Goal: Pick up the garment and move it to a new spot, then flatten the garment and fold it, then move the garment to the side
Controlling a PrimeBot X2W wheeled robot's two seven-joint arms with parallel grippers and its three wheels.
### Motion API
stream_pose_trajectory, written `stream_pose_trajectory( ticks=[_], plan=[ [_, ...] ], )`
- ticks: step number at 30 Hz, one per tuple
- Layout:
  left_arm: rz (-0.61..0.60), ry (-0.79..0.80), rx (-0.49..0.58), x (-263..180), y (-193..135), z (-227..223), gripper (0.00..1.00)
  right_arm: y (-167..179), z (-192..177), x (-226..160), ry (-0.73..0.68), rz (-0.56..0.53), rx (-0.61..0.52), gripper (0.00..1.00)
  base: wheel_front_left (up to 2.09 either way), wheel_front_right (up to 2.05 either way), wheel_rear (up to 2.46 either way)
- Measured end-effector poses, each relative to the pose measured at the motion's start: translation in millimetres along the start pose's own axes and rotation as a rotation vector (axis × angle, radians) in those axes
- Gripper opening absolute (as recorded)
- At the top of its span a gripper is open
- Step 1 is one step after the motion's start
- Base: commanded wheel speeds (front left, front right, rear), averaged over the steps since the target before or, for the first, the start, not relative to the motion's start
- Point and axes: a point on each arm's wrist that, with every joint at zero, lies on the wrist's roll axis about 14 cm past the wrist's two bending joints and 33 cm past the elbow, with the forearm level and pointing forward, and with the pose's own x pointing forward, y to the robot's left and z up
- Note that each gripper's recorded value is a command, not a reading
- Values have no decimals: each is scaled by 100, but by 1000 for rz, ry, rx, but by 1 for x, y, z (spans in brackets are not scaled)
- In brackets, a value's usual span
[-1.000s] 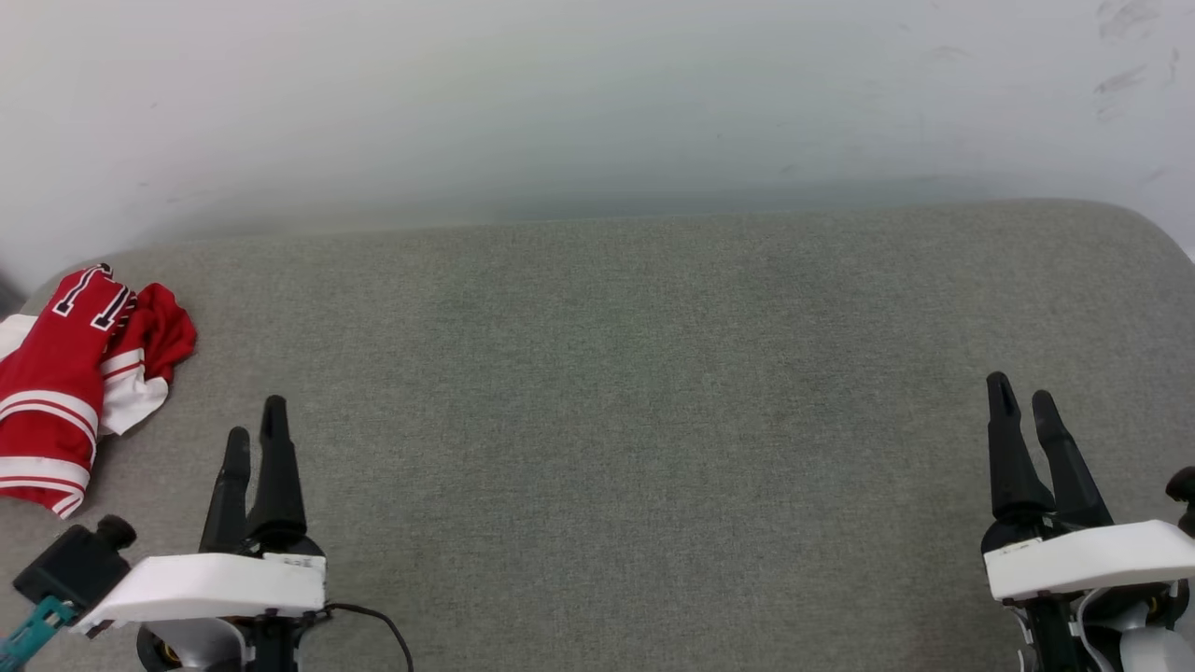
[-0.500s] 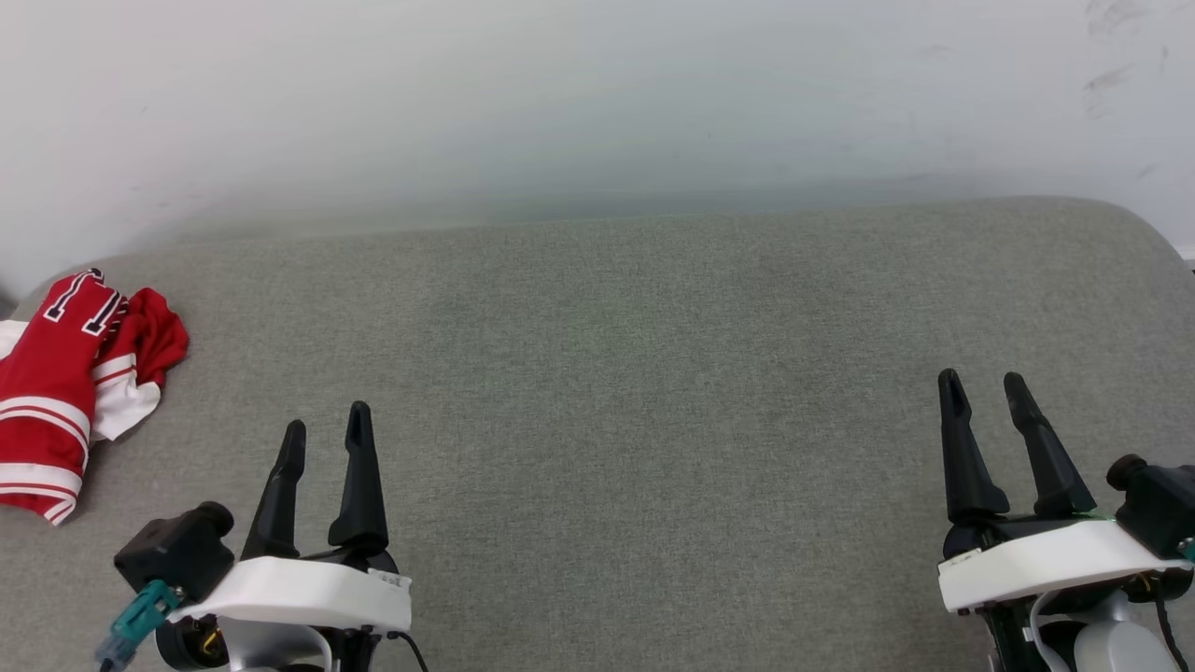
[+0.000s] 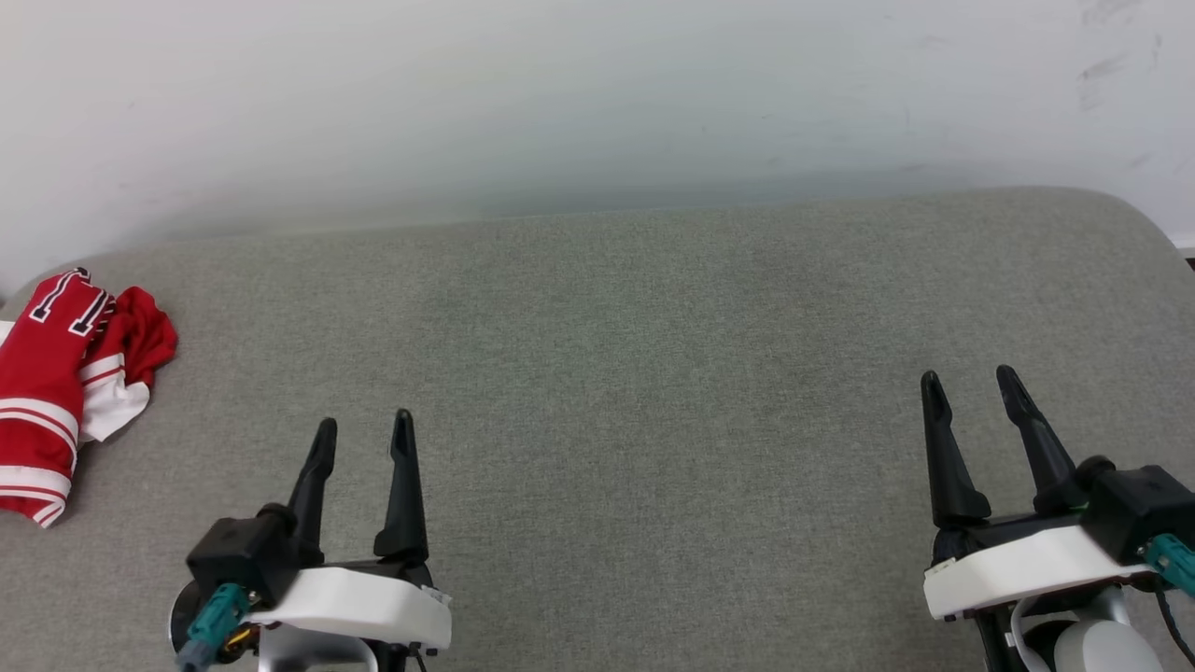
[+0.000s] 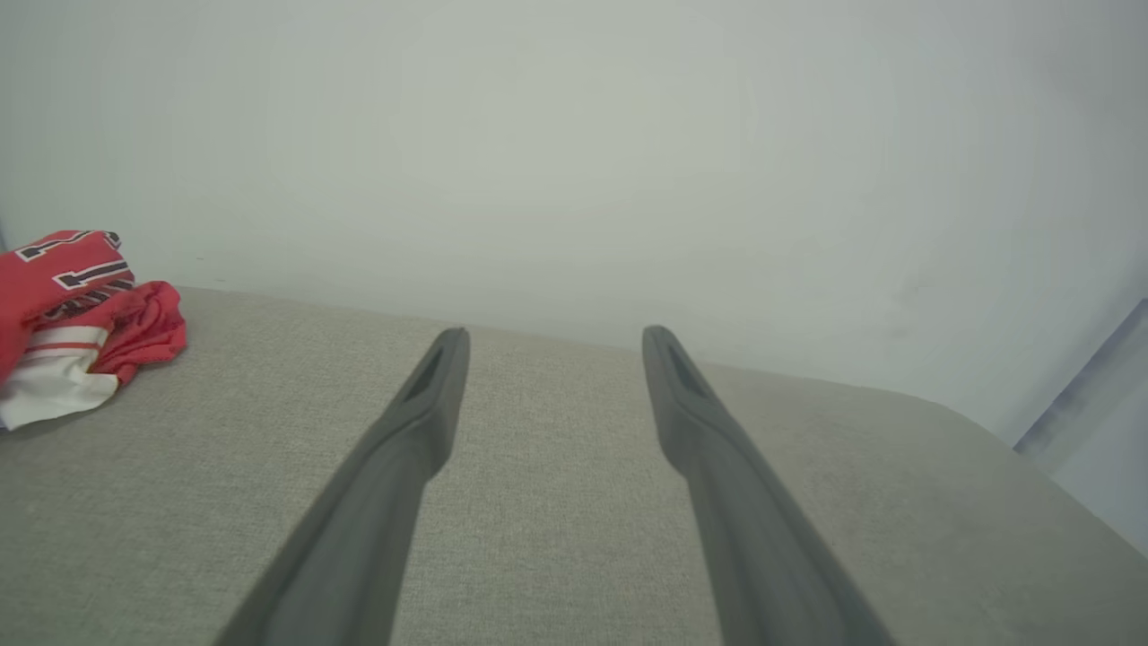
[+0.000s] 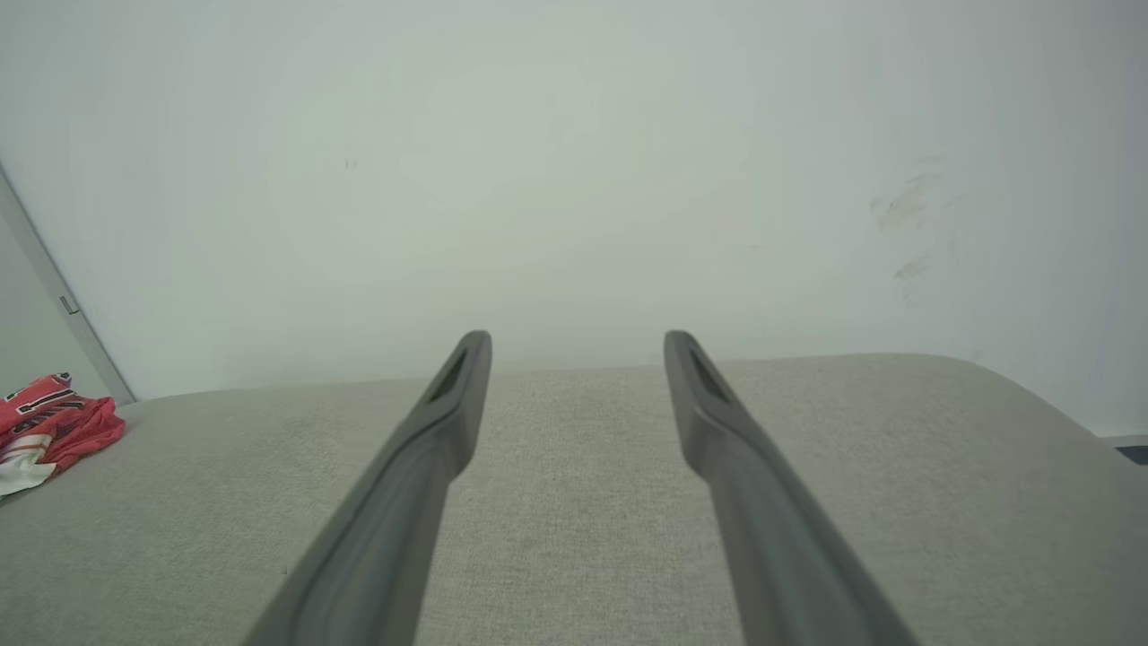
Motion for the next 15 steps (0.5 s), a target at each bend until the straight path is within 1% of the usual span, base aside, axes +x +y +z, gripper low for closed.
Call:
stream_pose_trajectory(
  ticks=[8,11,14,15],
  plan=[
    [-30,25,106,-3,-9,-13,100,3,-1,0,-1,21,-98,100,0,0,0],
    [-46,27,141,-5,-13,-16,100,5,0,1,-8,26,-109,100,0,0,0],
    [-48,21,136,-5,-15,-15,100,5,1,1,-14,26,-103,100,0,0,0],
    [-49,16,118,-4,-16,-14,100,4,1,1,-18,24,-95,100,0,0,0]
  ],
)
